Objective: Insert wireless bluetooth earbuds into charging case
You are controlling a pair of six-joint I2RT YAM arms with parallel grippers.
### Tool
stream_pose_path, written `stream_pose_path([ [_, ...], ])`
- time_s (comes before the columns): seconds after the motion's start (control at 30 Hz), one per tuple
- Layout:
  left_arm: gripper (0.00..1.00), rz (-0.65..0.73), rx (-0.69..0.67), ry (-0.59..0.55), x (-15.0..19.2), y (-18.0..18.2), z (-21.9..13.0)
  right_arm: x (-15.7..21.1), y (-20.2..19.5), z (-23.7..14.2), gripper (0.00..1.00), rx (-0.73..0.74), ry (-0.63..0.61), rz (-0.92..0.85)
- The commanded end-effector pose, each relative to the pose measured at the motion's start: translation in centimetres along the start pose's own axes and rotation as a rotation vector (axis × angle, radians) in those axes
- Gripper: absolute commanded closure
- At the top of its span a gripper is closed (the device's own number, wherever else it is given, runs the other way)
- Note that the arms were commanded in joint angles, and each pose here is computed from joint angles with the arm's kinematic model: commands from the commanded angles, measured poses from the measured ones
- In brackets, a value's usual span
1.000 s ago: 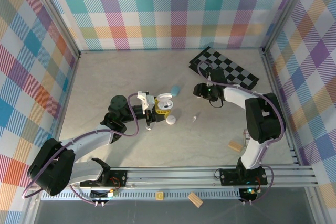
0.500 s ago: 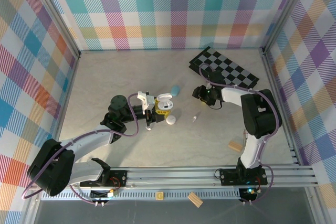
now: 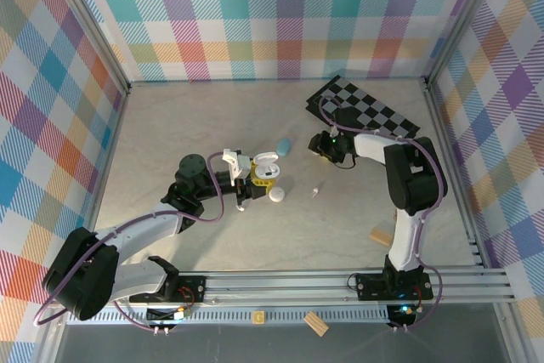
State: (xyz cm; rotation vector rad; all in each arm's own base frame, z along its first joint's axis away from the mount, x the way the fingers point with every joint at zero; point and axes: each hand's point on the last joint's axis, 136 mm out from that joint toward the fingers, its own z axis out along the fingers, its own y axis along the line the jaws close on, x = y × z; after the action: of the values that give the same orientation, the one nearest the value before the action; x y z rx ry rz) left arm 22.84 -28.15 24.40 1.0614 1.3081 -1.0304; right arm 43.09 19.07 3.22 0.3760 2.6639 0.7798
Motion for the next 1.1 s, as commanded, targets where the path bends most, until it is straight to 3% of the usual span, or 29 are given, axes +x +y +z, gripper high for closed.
stream_pose_path([
  [0.0, 0.74, 0.042, -0.009, -0.020, -1.0, 0.2, -0.3, -0.9, 0.1, 0.6, 0.54, -0.010, 0.005, -0.034],
  [0.77, 0.74, 0.051, -0.009, -0.012, -1.0, 0.2, -0.2, -0.6, -0.8, 2.8, 0.78, -0.031, 0.089, -0.046],
  [1.07, 0.74, 0.050, -0.011, -0.010, -0.9, 0.2, -0.3, -0.1, -0.3, 2.1, 0.77, -0.040, 0.096, -0.091],
])
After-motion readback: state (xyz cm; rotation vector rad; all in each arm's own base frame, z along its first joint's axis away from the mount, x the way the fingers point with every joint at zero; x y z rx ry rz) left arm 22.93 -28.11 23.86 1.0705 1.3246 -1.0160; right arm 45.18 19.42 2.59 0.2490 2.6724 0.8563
